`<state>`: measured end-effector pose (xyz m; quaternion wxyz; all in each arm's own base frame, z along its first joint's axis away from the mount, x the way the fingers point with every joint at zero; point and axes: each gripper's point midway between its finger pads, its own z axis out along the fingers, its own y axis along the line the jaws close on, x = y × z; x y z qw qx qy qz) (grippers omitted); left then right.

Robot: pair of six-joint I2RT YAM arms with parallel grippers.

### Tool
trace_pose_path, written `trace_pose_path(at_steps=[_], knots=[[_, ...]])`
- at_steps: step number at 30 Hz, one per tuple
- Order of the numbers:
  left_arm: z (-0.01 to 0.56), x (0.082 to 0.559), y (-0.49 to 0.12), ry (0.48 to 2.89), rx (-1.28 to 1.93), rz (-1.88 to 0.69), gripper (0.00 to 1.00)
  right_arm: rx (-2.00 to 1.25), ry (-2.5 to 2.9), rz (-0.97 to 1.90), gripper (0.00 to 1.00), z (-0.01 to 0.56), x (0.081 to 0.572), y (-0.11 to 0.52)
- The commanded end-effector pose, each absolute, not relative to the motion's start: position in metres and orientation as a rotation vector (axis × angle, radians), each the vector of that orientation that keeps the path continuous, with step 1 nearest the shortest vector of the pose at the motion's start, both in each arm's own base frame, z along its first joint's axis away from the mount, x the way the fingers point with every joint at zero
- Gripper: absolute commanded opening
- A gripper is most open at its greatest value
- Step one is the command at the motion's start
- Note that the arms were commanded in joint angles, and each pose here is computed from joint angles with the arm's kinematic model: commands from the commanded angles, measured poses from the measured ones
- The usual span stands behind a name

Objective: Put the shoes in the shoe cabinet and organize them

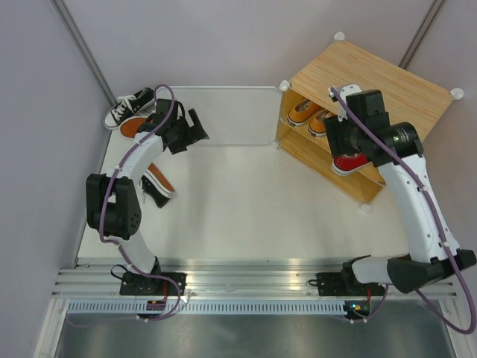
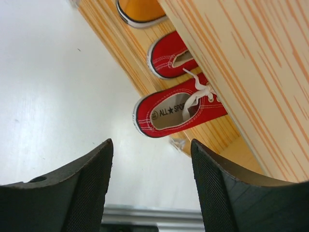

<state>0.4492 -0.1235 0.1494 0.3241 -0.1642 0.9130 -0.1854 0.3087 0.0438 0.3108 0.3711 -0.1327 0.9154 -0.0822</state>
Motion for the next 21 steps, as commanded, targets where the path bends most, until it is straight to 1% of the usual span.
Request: trace_pose_path(at_steps=[1,2,3,5,7,12,14,15,17,18,21], knots=[[0.168,0.451,-0.124,2.349,-0.416,-0.506,1.00,-0.239,2.152,-0.030,0.71,0.338,0.325,0.066],[0.168,0.452,-0.124,2.349,-0.416,-0.506,1.00,-0.221,2.118,-0.005,0.72,0.340,0.325,0.069],[0.168,0.452,-0.124,2.347,-0.415,-0.504,1.00,-0.163,2.092,0.034,0.73,0.337,0.314,0.068],[0.169,0.451,-0.123,2.345,-0.415,-0.499,1.00,-0.075,2.019,0.069,0.77,0.343,0.315,0.067],[0.169,0.452,-0.122,2.343,-0.416,-0.491,1.00,0.009,2.011,0.108,0.79,0.332,0.306,0.066],[0.167,0.452,-0.122,2.346,-0.418,-0.491,1.00,0.271,1.963,0.065,0.80,0.307,0.298,0.047],[0.167,0.453,-0.122,2.348,-0.418,-0.492,1.00,0.368,1.928,0.106,0.78,0.305,0.295,0.053],[0.165,0.453,-0.122,2.352,-0.421,-0.492,1.00,0.455,1.901,0.027,0.77,0.297,0.294,0.040],[0.166,0.454,-0.123,2.348,-0.424,-0.494,1.00,0.549,1.855,0.003,0.77,0.292,0.289,0.045],[0.166,0.454,-0.123,2.350,-0.422,-0.497,1.00,0.615,1.797,-0.084,0.78,0.296,0.286,0.035],[0.168,0.453,-0.124,2.348,-0.424,-0.508,1.00,0.618,1.814,-0.166,0.79,0.287,0.285,0.049]])
